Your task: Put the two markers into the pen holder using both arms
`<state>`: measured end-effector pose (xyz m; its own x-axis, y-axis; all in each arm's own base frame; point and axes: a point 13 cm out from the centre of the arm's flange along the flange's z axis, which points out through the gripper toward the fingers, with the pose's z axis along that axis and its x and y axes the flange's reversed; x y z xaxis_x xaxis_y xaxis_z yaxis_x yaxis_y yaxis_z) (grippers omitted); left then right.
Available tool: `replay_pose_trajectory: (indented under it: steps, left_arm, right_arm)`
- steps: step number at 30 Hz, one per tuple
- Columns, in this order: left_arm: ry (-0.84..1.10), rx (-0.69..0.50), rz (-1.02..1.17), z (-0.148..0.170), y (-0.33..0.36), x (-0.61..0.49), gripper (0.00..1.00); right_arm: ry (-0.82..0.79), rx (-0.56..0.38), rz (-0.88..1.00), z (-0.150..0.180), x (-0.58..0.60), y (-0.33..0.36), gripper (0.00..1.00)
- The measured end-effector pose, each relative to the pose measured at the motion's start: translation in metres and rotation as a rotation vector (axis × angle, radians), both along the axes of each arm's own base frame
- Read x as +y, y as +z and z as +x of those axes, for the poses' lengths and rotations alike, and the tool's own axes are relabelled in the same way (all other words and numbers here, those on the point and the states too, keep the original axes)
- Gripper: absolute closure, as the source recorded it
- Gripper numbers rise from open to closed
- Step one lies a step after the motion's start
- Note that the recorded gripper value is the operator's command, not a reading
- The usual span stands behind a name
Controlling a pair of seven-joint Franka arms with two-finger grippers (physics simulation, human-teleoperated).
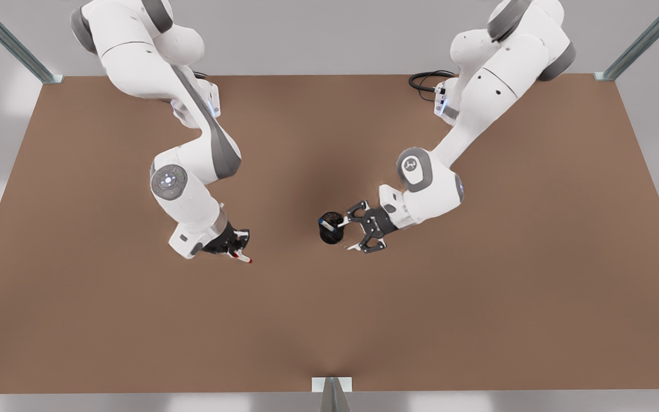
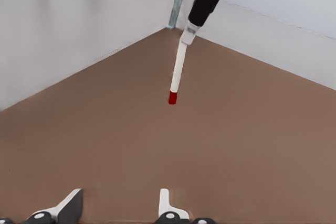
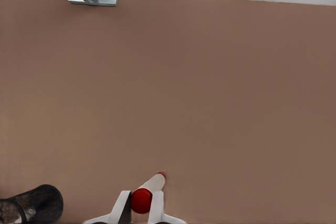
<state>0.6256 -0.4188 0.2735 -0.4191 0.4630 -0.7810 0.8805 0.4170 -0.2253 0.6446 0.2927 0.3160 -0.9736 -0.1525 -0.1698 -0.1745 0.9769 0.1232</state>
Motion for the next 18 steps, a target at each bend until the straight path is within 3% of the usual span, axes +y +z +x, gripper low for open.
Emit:
replay_pose_trajectory:
  steps: [2,3,6,10,16,18]
  left_arm:
    - [-0.006,-0.13,0.066,0.088,0.095,0.104,0.0]
    - [-0.069,-0.178,0.149,0.102,0.143,0.134,0.0]
    - [-0.198,-0.096,0.55,0.068,0.182,0.208,0.0]
    - [-0.034,0.126,0.846,0.038,0.197,0.303,0.0]
    - [0.231,0.366,0.953,0.025,0.164,0.336,0.0]
    - [0.324,0.41,0.951,0.024,0.165,0.343,0.0]
  right_arm:
    - [0.051,-0.019,0.005,-0.016,0.047,0.015,0.78]
    - [0.082,-0.036,0.001,-0.026,0.073,0.023,0.78]
    - [0.129,-0.073,0.006,-0.044,0.129,0.053,0.77]
    - [0.151,-0.064,0.012,-0.072,0.184,0.052,0.77]
    - [0.121,-0.003,0.027,-0.105,0.226,0.031,0.77]
    - [0.103,0.013,0.028,-0.11,0.232,0.024,0.72]
